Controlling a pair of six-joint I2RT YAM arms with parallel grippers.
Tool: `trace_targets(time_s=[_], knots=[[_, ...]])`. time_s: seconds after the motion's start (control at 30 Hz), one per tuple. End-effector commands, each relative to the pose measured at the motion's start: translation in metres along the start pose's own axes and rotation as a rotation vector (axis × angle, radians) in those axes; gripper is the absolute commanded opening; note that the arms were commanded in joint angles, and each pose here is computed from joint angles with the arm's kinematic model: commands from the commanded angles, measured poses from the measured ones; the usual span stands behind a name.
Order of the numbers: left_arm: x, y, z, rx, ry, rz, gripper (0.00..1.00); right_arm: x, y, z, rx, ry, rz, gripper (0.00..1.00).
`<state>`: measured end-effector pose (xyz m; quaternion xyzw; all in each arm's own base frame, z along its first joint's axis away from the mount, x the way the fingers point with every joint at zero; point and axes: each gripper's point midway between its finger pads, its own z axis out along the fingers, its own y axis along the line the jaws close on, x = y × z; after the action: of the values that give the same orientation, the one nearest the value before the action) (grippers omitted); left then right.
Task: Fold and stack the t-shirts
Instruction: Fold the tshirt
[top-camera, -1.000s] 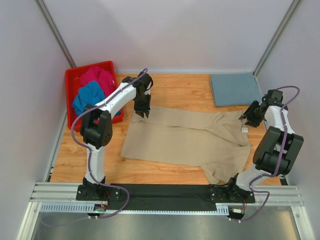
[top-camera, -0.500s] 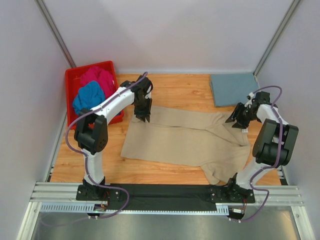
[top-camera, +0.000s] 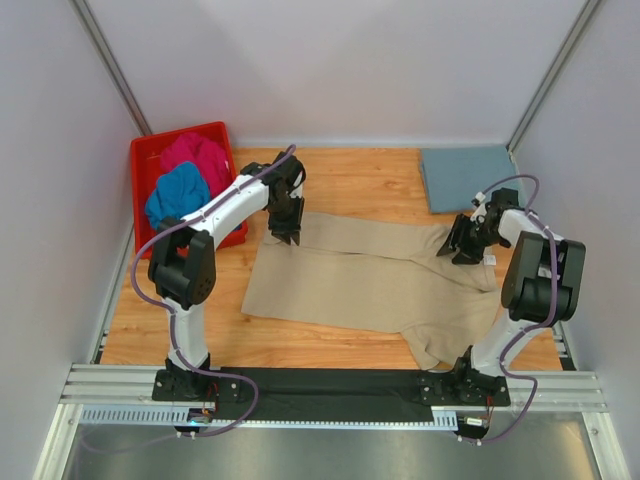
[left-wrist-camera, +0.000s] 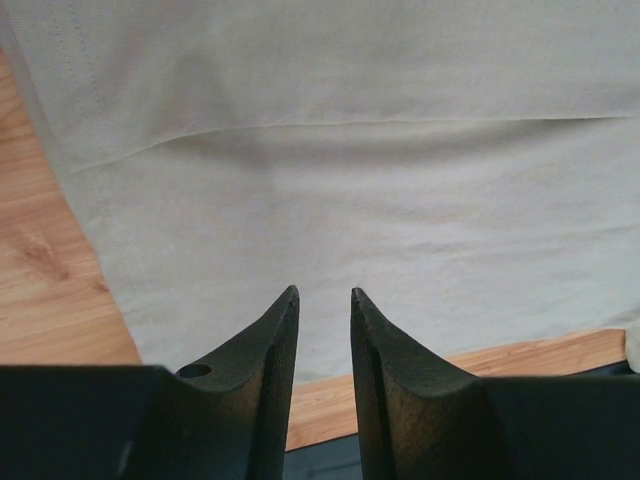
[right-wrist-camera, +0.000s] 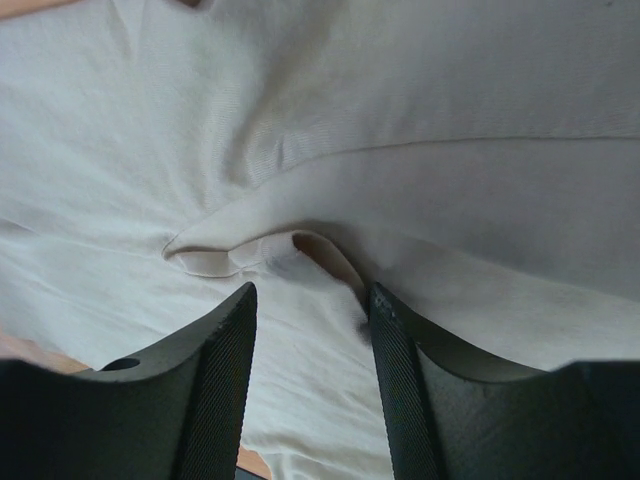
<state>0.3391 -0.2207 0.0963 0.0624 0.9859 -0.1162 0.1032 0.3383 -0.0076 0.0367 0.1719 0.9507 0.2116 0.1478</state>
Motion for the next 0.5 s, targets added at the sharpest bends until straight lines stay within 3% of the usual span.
trace_targets(time_s=[0.0,0.3,0.47], knots=[[-0.008,-0.01,-0.022,0.039,-0.063,0.036,0.35,0.0,0.006,-0.002,-0.006,-0.022,-0.049,0.5],[-0.009,-0.018,-0.032,0.074,-0.083,0.017,0.35,0.032,0.027,-0.038,0.077,-0.009,-0.079,0.39],[-0.008,-0.027,-0.036,0.097,-0.111,0.011,0.35,0.079,0.014,-0.046,0.168,0.043,0.079,0.33]])
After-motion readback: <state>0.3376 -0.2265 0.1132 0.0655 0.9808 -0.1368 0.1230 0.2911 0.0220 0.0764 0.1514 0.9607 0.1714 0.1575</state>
